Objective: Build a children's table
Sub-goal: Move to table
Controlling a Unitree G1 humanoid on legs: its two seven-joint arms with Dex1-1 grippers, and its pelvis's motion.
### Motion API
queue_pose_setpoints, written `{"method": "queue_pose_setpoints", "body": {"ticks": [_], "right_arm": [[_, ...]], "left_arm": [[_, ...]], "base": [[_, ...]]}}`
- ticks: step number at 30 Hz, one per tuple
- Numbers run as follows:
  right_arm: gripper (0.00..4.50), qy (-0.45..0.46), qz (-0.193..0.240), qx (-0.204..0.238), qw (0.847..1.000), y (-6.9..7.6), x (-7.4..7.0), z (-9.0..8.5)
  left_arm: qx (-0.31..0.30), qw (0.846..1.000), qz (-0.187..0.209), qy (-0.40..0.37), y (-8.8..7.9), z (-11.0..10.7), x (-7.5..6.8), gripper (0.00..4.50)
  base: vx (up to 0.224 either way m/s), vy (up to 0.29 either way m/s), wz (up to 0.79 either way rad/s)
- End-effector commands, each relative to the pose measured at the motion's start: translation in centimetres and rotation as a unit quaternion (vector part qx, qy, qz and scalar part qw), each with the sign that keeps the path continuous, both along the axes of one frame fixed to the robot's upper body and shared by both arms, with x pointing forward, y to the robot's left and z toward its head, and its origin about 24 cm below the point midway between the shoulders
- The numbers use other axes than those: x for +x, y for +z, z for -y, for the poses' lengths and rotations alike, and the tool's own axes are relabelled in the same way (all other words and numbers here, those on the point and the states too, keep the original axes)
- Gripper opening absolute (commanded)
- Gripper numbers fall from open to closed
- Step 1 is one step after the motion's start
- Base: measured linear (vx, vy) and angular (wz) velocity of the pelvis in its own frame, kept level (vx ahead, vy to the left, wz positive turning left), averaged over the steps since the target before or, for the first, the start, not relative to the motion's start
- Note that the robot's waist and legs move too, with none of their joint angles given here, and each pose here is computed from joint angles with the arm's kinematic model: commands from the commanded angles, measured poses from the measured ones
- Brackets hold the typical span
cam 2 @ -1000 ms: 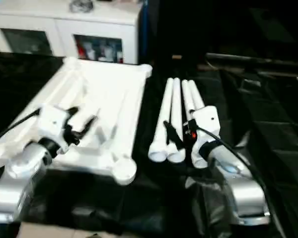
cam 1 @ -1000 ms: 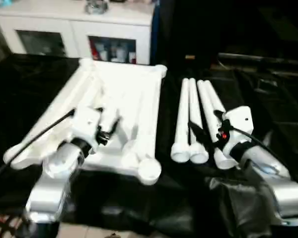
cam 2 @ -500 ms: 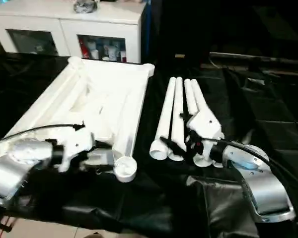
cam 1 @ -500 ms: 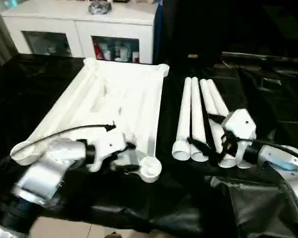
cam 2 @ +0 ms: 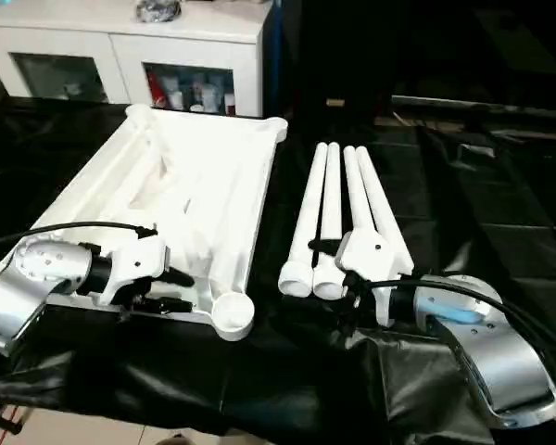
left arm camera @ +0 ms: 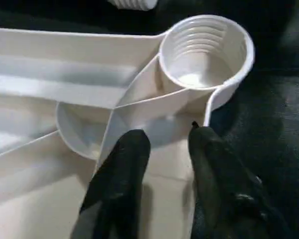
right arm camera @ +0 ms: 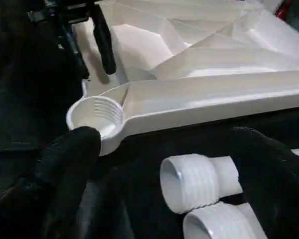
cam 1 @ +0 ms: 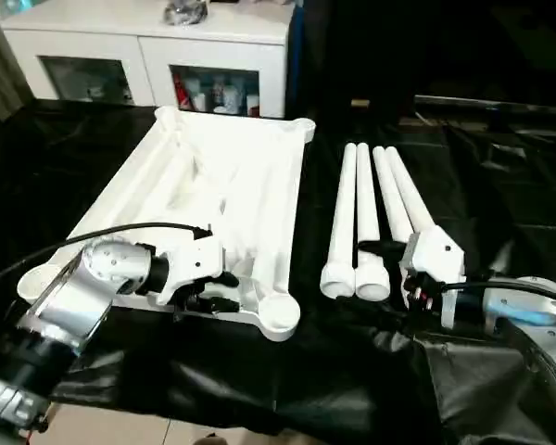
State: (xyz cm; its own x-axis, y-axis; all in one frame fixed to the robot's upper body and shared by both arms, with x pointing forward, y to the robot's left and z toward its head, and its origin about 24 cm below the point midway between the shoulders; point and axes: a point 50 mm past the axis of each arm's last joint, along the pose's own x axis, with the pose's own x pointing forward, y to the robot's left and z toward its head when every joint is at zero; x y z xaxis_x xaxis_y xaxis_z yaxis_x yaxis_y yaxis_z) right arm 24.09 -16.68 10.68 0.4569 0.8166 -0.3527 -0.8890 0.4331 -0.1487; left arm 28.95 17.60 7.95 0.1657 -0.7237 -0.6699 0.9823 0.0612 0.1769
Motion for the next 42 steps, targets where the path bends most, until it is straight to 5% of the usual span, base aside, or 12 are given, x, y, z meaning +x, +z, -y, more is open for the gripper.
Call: {"method": "queue_pose_setpoints", "body": {"ticks": [1, 8, 10, 12, 20, 28, 42], "right_arm": [[4.50, 0.013, -0.007, 0.002, 1.000, 0.1, 0.0, -0.1], [4.50, 0.012, -0.016, -0.010, 1.000, -0.9, 0.2, 0.7], [4.50, 0.012, -0.017, -0.010, 1.000, -0.8, 0.1, 0.9], [4.50, 0.012, -0.017, -0.011, 1.000, -0.9, 0.1, 0.9], [4.50, 0.022, -0.017, -0.013, 1.000, -1.0, 0.0, 0.7], [4.50, 0.031, -0.018, -0.015, 0.999, -1.0, 0.1, 0.5], [4.50, 0.032, -0.023, -0.012, 0.999, -1.3, 0.1, 0.1]], "left_arm": [[0.030, 0.999, -0.029, -0.008, -1.2, -0.5, -0.4, 1.31], [-0.013, 0.999, -0.050, -0.007, -0.3, 0.0, 0.1, 0.72], [-0.033, 0.999, -0.039, 0.000, 0.2, 0.2, 0.5, 1.17], [-0.043, 0.998, -0.047, -0.003, 0.3, 0.3, 0.4, 1.11], [0.009, 0.999, -0.044, -0.022, -0.8, -0.1, 0.2, 1.98], [0.059, 0.998, -0.008, -0.019, -1.8, -0.8, 0.9, 1.98], [-0.023, 0.999, -0.024, -0.038, -0.1, -0.1, 0.2, 0.79]], "base": [[0.000, 0.000, 0.00], [0.000, 0.000, 0.00], [0.000, 0.000, 0.00], [0.000, 0.000, 0.00], [0.000, 0.000, 0.00], [0.000, 0.000, 0.00], [0.000, 0.000, 0.00]]}}
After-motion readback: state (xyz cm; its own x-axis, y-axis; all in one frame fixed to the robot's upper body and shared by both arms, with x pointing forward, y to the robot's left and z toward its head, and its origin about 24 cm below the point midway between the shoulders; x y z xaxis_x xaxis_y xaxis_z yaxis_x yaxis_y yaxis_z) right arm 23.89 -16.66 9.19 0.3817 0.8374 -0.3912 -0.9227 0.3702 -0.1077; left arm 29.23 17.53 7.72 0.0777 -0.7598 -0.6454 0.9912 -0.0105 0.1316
